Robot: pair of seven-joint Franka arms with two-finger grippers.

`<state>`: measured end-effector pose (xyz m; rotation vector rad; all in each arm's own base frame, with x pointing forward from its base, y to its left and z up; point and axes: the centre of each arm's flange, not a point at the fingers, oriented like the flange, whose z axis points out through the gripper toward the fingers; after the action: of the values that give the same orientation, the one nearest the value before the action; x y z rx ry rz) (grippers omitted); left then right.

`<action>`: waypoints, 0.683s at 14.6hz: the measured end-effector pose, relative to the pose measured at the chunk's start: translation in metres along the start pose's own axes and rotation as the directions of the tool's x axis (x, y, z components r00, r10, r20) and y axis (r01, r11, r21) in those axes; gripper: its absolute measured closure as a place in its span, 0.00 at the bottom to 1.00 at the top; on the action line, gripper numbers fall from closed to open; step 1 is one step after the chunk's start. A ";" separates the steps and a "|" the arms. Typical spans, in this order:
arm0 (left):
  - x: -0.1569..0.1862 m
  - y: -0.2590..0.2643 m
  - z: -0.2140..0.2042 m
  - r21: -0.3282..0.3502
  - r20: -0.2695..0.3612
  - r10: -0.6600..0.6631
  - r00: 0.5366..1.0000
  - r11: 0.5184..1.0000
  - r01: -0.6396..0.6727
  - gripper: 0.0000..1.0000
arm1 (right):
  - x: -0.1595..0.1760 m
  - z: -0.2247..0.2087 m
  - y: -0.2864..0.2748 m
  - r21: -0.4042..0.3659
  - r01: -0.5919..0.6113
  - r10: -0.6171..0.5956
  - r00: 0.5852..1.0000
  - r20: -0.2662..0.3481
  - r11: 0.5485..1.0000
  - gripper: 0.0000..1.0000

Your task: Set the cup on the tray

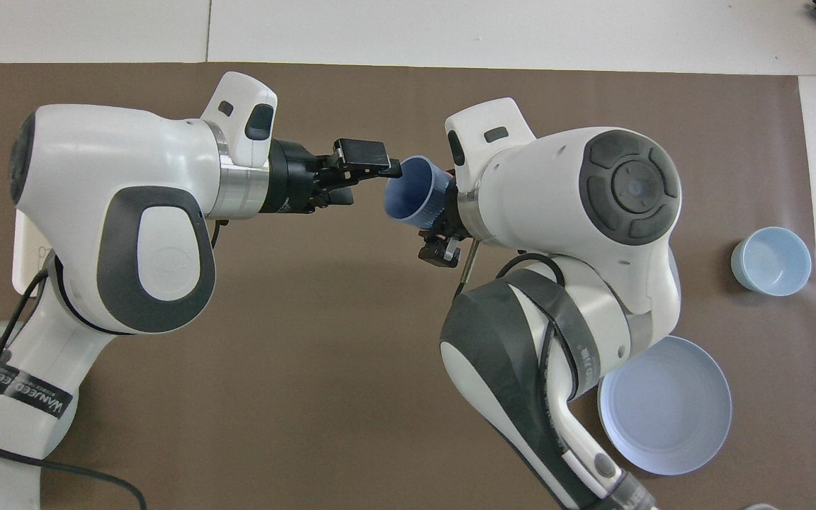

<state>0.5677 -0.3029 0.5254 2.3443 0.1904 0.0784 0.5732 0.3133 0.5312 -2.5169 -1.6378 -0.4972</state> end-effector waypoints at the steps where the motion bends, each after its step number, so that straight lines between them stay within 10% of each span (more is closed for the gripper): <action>1: -0.005 0.000 0.007 0.005 0.010 0.003 1.000 1.000 -0.003 0.05 | 0.000 0.000 0.000 0.000 0.000 0.000 1.000 0.000 1.000 0.14; 4: -0.012 0.000 0.016 0.012 0.027 0.005 1.000 1.000 -0.006 0.37 | 0.001 -0.001 0.001 -0.002 0.000 0.000 1.000 -0.001 1.000 0.14; 6: -0.013 0.001 0.016 0.012 0.028 0.008 1.000 1.000 -0.008 0.41 | 0.000 -0.001 0.001 -0.002 -0.001 0.001 1.000 -0.002 1.000 0.14; 10: -0.014 0.004 0.012 0.008 0.023 0.015 1.000 1.000 -0.015 0.89 | 0.000 0.000 0.001 -0.001 -0.001 0.001 1.000 0.001 1.000 0.14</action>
<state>0.5559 -0.3163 0.5197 2.3536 0.1621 0.0585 0.5745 0.3131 0.5309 -2.5188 -1.6376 -0.4963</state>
